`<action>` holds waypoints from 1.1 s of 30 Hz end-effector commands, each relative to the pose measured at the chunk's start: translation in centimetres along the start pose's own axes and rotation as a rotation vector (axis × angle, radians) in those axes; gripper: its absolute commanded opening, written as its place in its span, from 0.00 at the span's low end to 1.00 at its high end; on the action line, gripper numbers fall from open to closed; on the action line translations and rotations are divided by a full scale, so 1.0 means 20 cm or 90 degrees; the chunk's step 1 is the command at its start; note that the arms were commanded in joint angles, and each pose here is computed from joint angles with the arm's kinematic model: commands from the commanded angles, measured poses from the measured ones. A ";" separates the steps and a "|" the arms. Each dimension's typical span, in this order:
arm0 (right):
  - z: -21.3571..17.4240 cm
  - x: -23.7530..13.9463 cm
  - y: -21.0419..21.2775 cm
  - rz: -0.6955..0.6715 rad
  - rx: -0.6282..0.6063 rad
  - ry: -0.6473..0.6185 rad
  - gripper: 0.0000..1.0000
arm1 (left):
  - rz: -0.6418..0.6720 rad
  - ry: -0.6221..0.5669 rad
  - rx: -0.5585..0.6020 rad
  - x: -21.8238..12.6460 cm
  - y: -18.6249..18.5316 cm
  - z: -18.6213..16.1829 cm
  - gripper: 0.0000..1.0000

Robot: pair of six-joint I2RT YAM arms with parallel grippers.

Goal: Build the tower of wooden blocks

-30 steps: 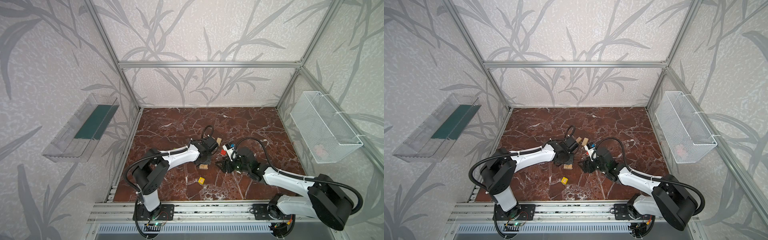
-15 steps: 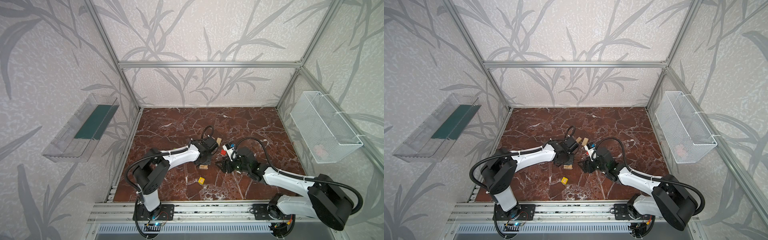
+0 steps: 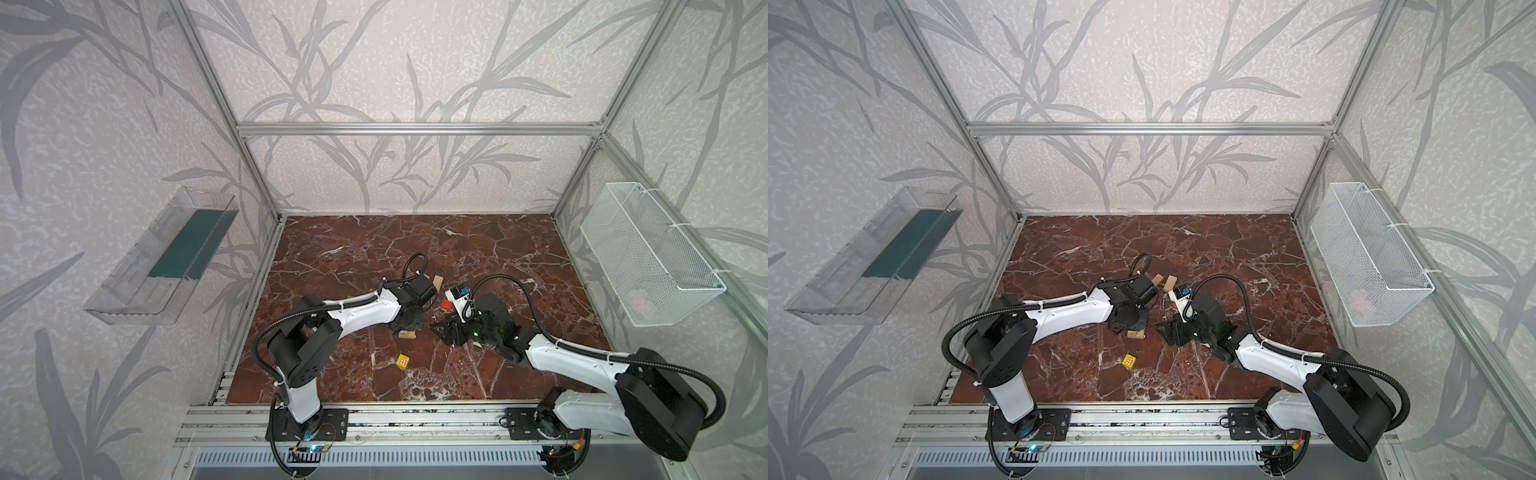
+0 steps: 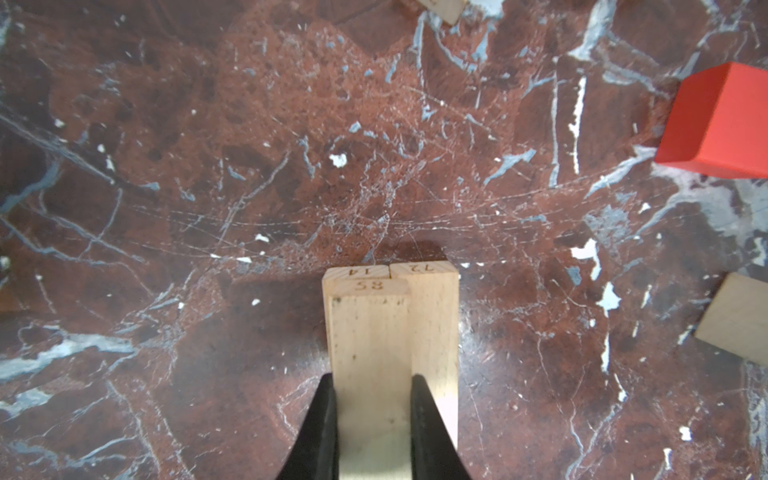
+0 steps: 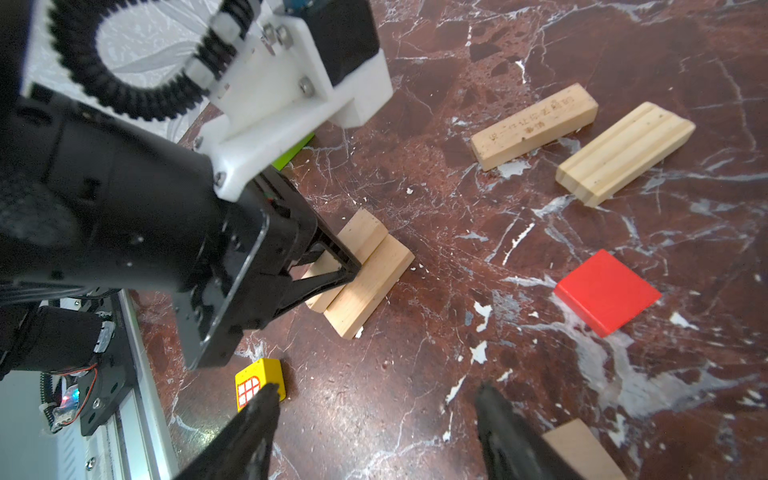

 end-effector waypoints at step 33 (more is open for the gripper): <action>0.01 -0.02 -0.01 -0.008 -0.007 -0.015 0.74 | 0.043 0.010 -0.004 0.02 0.05 -0.04 0.28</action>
Point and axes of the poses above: each gripper's point midway between its finger pads, its own x axis out along the fingers, its own y axis along the line the jaws close on, z = x × y, the point moved 6 cm from there along -x, back along the fingers, and after that the axes turned 1 degree about x, right-handed, at the moved point
